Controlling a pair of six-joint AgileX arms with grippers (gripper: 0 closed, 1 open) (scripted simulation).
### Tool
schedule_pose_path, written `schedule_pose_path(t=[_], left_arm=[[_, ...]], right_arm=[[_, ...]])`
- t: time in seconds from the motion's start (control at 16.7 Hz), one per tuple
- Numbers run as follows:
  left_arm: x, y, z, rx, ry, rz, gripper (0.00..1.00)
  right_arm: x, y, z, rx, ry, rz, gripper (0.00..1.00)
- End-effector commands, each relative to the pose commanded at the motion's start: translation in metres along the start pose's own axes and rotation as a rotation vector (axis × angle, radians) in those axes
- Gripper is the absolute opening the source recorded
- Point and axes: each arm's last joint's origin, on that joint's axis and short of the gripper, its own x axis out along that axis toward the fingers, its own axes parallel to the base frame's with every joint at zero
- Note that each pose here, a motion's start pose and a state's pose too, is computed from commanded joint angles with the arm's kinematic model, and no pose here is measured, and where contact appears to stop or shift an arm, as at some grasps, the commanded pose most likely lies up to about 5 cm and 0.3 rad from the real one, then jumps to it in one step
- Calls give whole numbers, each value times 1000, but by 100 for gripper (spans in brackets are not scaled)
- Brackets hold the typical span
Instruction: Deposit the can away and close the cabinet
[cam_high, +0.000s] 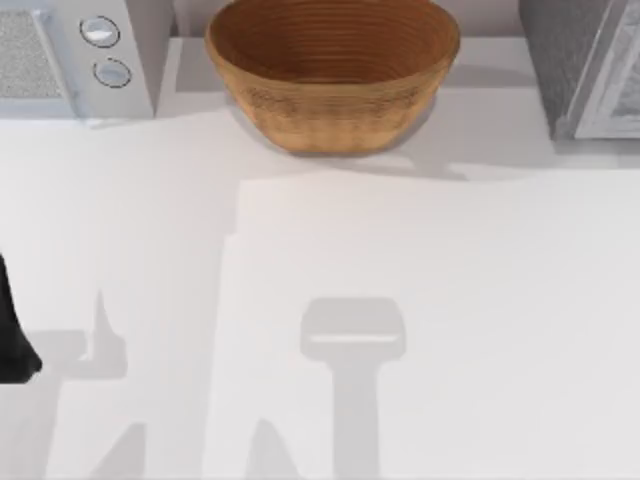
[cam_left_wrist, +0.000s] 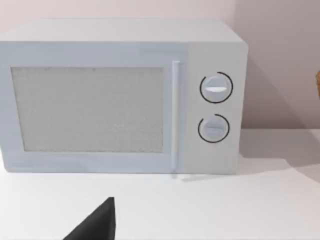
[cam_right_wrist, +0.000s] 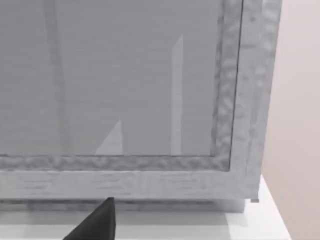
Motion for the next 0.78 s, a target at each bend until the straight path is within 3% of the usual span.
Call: schedule_pose_path(t=[0.48, 0.78], left_arm=[[0, 0, 0, 0, 0, 0, 100], [0, 0, 0, 0, 0, 0, 100]], right_arm=[[-1, -7, -2, 1, 1, 4, 100], [14, -40, 34, -4, 0, 6, 100]])
